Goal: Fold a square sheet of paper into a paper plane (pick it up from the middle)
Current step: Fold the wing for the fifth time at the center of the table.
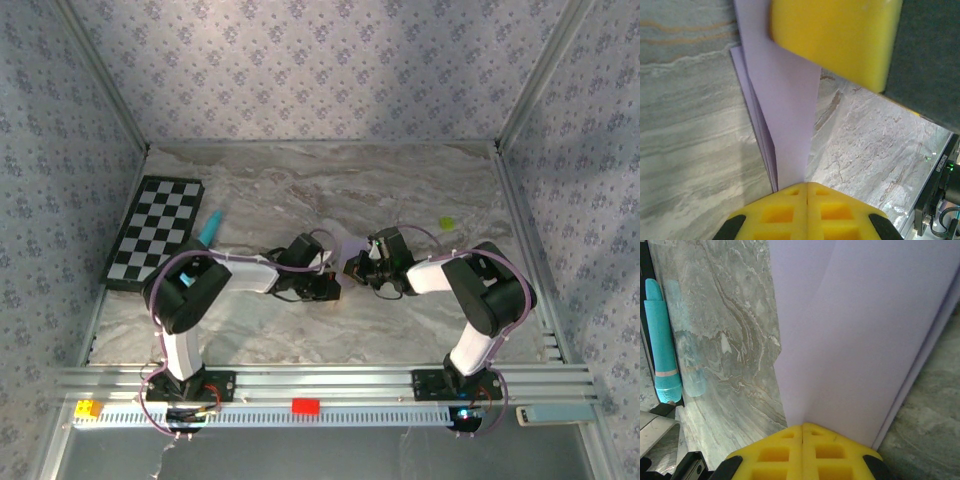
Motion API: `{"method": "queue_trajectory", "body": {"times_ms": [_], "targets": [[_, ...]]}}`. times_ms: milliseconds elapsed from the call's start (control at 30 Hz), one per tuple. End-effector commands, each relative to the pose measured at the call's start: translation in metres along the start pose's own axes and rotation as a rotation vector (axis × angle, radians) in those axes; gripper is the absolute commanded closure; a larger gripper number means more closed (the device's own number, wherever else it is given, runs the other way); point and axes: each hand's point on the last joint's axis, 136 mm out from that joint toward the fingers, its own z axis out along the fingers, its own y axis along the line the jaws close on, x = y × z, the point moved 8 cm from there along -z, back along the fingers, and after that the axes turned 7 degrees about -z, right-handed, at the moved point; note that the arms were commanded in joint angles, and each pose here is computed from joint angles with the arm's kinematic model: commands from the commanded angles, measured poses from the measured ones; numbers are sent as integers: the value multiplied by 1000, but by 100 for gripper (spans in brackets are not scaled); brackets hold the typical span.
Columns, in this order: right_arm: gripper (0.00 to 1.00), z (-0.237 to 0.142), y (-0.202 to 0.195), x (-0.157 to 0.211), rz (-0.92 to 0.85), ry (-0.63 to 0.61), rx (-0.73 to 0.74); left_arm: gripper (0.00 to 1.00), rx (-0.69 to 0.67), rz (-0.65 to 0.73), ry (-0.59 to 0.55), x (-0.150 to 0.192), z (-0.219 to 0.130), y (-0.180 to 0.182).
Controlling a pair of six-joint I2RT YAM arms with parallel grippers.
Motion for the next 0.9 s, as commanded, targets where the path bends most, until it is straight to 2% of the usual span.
{"method": "queue_trajectory", "body": {"times_ms": [0, 267, 400, 600, 867], "targets": [[96, 0, -39, 12, 58, 28, 178, 96, -112, -63, 72, 27, -3, 27], [96, -2, -39, 11, 60, 25, 181, 97, -131, -47, 73, 37, -15, 29], [96, -2, -38, 11, 62, 26, 177, 98, -111, -25, 48, 34, -23, 19], [96, -1, -37, 11, 60, 24, 171, 98, -46, 27, -46, 13, -37, -12], [96, 1, -38, 12, 64, 31, 175, 96, 103, 32, -24, -18, -15, -48]]}}
